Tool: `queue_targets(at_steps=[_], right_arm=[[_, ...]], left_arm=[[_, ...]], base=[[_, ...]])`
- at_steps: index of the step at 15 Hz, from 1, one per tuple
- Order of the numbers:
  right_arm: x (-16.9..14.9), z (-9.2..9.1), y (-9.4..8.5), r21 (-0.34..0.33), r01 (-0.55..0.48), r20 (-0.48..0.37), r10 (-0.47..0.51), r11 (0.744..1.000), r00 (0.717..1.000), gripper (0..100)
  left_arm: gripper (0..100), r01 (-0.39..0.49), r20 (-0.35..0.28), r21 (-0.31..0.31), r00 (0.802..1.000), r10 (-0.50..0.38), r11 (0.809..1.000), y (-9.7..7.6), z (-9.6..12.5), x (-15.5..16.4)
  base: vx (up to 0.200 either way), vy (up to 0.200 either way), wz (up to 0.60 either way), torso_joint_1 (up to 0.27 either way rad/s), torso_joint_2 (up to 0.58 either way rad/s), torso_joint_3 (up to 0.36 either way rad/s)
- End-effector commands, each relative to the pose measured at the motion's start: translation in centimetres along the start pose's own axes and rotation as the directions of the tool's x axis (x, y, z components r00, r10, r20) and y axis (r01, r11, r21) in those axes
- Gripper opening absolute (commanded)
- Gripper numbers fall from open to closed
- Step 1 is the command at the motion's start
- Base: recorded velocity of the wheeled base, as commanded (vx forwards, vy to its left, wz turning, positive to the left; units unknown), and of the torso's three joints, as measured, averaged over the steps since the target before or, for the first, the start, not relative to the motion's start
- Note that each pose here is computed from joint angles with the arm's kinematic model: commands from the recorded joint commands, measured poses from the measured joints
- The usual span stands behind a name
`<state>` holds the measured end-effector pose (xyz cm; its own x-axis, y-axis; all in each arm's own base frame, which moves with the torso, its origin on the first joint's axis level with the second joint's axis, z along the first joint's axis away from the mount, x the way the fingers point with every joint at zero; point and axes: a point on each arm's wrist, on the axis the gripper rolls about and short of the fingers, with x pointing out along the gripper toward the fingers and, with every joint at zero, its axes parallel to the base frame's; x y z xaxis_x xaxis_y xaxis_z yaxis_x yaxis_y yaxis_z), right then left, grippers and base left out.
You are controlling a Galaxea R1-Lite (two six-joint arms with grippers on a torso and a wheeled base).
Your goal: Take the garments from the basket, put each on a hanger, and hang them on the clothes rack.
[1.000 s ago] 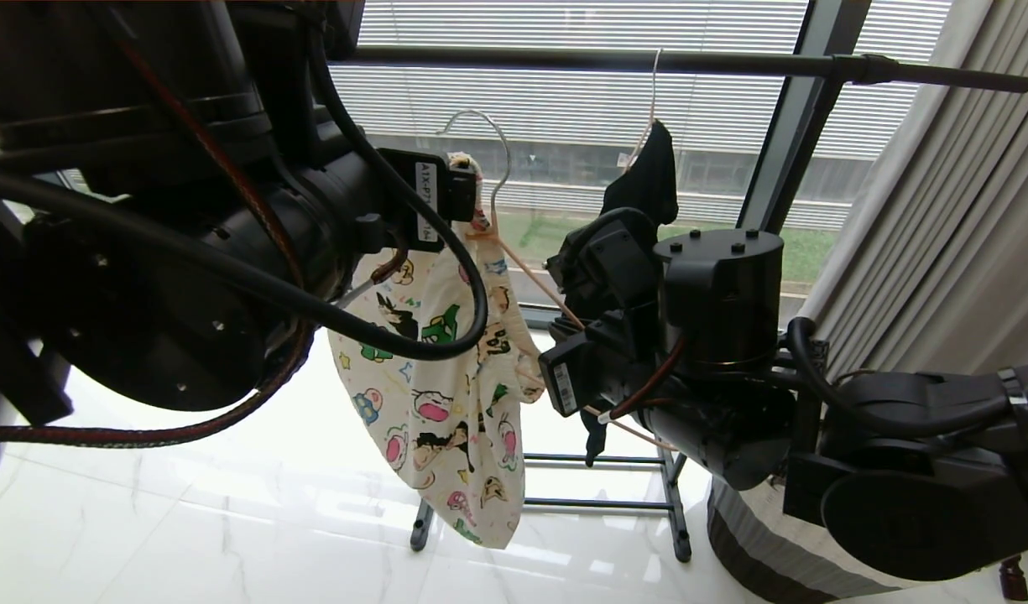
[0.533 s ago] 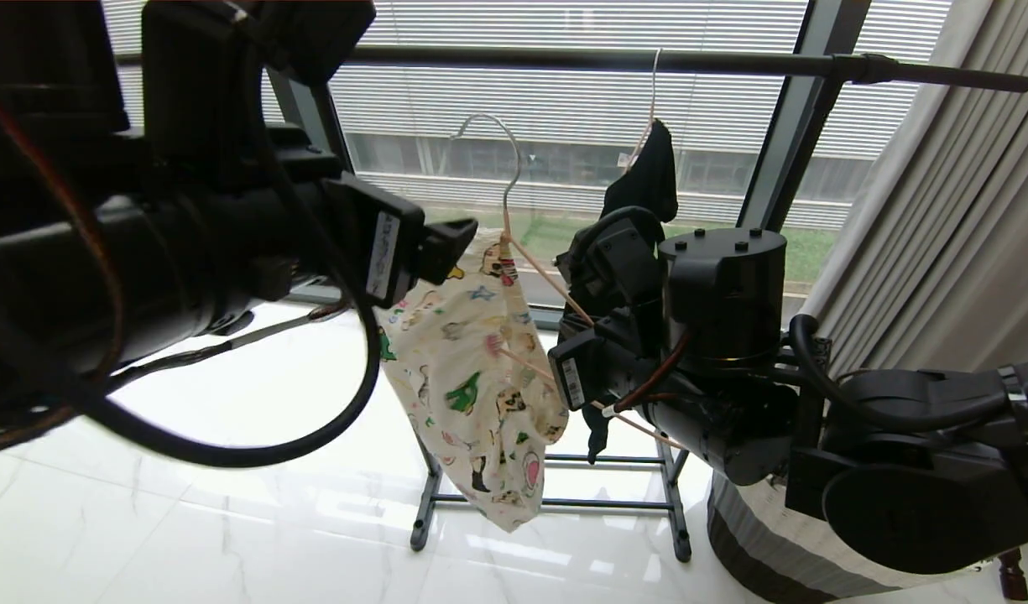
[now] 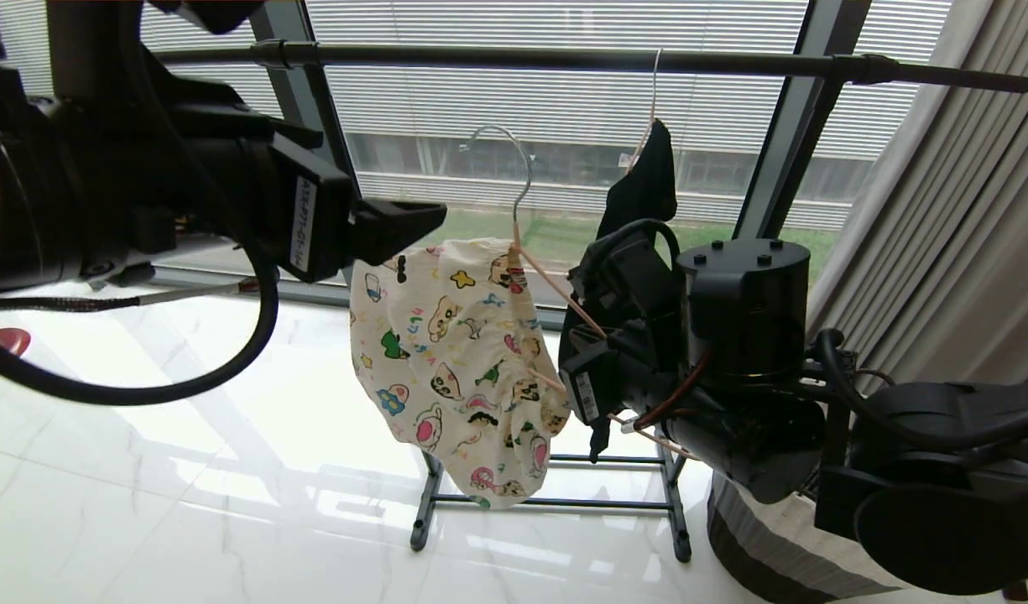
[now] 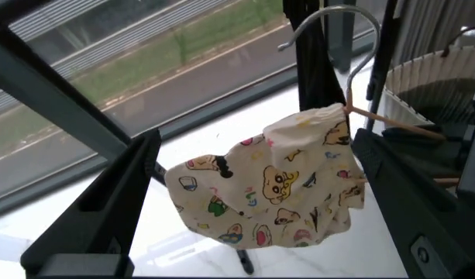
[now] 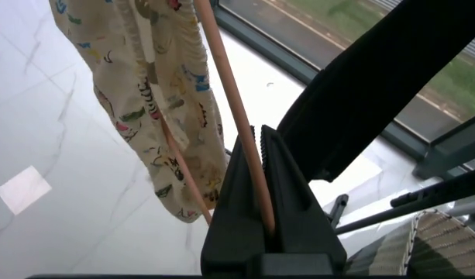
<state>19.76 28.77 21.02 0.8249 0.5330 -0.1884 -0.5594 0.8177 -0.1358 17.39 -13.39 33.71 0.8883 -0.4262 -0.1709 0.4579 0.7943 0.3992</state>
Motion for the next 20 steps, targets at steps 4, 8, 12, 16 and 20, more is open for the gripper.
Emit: queue_targets(at_steps=[4,8,12,16,20], right_arm=[[-4.5,-0.1,-1.7,-0.051,-0.070,0.040,0.072,0.996,0.997,0],[-7.2,-2.0,-2.1,-0.284,-0.254,0.014,0.269,0.925,0.963,0],[-8.1,-2.1,-0.2,-0.305,-0.335,0.014,0.356,0.891,0.934,0],[-9.6,-2.1,2.7,-0.370,-0.424,0.013,0.461,0.826,0.887,0],[-10.5,-2.0,3.9,-0.383,-0.461,0.018,0.506,0.800,0.863,0]], left_arm=[[100,0.251,-0.001,0.159,0.967,-0.254,0.955,0.8,-6.4,-4.2],[100,0.329,-0.036,0.157,0.944,-0.327,0.931,-0.1,-8.6,-4.7],[100,0.435,-0.001,0.163,0.897,-0.441,0.885,-1.2,-9.4,-5.6],[100,0.482,-0.016,0.156,0.874,-0.486,0.862,-2.0,-10.5,-6.1],[100,0.493,-0.016,0.159,0.868,-0.497,0.855,-2.4,-11.5,-7.3]], base=[[0.000,0.000,0.00,0.000,0.00,0.000],[0.000,0.000,0.00,0.000,0.00,0.000],[0.000,0.000,0.00,0.000,0.00,0.000],[0.000,0.000,0.00,0.000,0.00,0.000],[0.000,0.000,0.00,0.000,0.00,0.000]])
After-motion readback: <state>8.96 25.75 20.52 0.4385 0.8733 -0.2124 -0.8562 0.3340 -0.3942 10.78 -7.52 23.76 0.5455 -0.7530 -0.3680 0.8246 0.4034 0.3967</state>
